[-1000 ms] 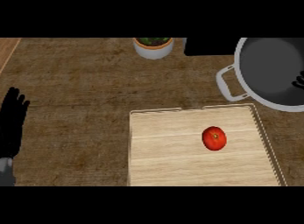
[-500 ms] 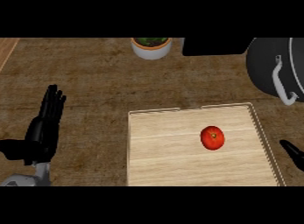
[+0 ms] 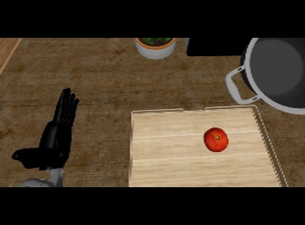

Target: Pick the tomato from the tray and place it in the pot

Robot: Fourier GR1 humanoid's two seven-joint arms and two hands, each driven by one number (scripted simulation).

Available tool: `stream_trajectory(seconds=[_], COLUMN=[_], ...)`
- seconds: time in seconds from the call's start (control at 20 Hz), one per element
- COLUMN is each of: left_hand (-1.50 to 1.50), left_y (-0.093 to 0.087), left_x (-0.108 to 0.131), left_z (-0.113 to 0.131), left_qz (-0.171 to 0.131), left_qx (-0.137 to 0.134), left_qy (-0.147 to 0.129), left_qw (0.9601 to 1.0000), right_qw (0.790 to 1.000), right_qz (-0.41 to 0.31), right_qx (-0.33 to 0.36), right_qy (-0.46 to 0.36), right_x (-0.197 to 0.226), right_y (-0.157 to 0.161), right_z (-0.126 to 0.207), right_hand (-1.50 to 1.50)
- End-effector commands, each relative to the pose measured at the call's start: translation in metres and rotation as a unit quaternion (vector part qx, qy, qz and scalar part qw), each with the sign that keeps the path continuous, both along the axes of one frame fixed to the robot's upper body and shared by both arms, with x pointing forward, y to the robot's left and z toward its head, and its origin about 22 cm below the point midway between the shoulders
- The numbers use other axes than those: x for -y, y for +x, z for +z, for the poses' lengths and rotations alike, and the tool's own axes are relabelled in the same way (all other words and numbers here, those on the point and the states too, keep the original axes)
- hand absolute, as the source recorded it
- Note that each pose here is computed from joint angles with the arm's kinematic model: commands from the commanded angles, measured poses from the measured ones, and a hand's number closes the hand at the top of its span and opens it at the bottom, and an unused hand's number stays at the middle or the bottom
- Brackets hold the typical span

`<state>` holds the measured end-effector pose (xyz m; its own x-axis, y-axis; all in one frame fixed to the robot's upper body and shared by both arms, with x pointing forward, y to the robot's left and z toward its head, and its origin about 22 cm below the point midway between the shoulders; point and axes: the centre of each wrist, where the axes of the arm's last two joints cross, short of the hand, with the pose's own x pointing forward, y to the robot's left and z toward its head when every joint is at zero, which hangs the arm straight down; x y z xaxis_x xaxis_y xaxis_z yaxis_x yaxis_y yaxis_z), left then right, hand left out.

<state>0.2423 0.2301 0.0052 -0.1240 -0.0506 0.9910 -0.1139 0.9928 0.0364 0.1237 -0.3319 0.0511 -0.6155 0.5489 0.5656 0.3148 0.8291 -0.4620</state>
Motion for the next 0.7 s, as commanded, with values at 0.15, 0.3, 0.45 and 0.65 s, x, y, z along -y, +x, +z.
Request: stream_trajectory(seconds=[0.15, 0.3, 0.45, 0.65], left_hand=[0.00, 0.00, 0.00, 0.00], left_y=[-0.003, 0.007, 0.007, 0.002], left_x=[0.006, 0.016, 0.005, 0.008], left_z=[-0.002, -0.005, 0.006, -0.003], left_qz=[-0.008, -0.014, -0.019, -0.015], left_qx=[-0.001, -0.006, -0.002, 0.003], left_qy=[0.010, 0.004, -0.002, -0.003], left_qw=[0.9999, 0.9999, 0.9998, 0.9999], right_qw=[0.969, 0.954, 0.942, 0.935], right_qz=[-0.027, -0.052, -0.068, -0.059], right_qx=[-0.180, -0.220, -0.246, -0.276], right_qy=[-0.167, -0.197, -0.218, -0.215], right_x=[-0.003, -0.023, -0.044, -0.070], right_y=[-0.036, -0.034, -0.017, 0.008], right_z=[0.010, 0.010, 0.017, 0.029], right_hand=[-1.50, -1.50, -1.50, -1.50])
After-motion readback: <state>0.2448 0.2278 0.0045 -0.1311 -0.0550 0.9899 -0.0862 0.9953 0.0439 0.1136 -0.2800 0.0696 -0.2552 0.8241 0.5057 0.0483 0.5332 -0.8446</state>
